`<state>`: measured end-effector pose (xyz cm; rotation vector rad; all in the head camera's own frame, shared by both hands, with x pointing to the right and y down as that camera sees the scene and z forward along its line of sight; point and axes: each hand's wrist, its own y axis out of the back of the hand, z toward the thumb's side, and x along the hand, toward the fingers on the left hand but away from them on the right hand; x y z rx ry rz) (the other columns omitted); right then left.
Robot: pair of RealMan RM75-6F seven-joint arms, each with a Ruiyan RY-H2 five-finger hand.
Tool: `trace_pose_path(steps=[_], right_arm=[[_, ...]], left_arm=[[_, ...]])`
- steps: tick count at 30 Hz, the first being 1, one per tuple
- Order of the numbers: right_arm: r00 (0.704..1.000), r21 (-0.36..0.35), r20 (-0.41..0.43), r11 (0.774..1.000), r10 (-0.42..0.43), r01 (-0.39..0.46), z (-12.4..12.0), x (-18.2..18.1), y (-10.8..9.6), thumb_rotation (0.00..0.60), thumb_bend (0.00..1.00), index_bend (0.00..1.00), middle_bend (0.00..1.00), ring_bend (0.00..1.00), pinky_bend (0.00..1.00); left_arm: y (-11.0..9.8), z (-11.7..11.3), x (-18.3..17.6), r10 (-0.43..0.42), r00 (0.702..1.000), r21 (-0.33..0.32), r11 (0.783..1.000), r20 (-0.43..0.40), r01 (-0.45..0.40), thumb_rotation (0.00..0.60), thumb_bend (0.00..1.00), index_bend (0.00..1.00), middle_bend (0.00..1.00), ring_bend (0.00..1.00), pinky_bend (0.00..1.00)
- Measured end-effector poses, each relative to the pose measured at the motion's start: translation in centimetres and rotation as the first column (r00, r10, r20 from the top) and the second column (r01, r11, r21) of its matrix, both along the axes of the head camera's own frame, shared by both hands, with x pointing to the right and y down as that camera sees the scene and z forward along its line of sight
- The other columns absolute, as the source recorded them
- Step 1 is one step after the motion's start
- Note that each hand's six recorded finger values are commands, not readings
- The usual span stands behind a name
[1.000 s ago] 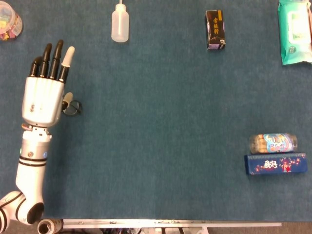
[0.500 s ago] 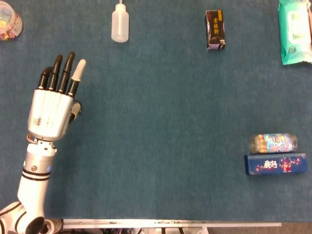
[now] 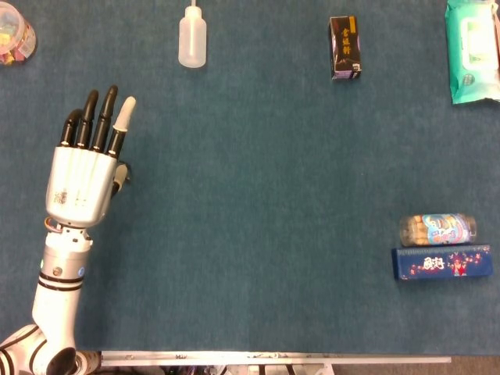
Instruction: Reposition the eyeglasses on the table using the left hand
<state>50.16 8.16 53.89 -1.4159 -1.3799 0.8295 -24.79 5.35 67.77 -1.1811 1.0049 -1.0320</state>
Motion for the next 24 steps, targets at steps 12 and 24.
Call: trace_pose_path(steps=[12, 24], right_arm=[[1.000, 0.002, 0.003, 1.000, 0.002, -0.002, -0.1, 0.1, 0.0, 0.600, 0.31, 0.60, 0.57, 0.51, 0.52], [1.000, 0.002, 0.003, 1.000, 0.004, -0.004, -0.1, 0.2, 0.0, 0.600, 0.31, 0.60, 0.57, 0.51, 0.52]], left_arm=[[0.1, 1.0, 0.3, 0.007, 1.000, -0.017, 1.000, 0.014, -0.007, 0.600, 0.25, 0.06, 0.00, 0.04, 0.23], [-1.2, 2.2, -1.1, -0.076, 0.996, -0.038, 0.996, 0.045, 0.077, 0.600, 0.25, 0.06, 0.00, 0.04, 0.23]])
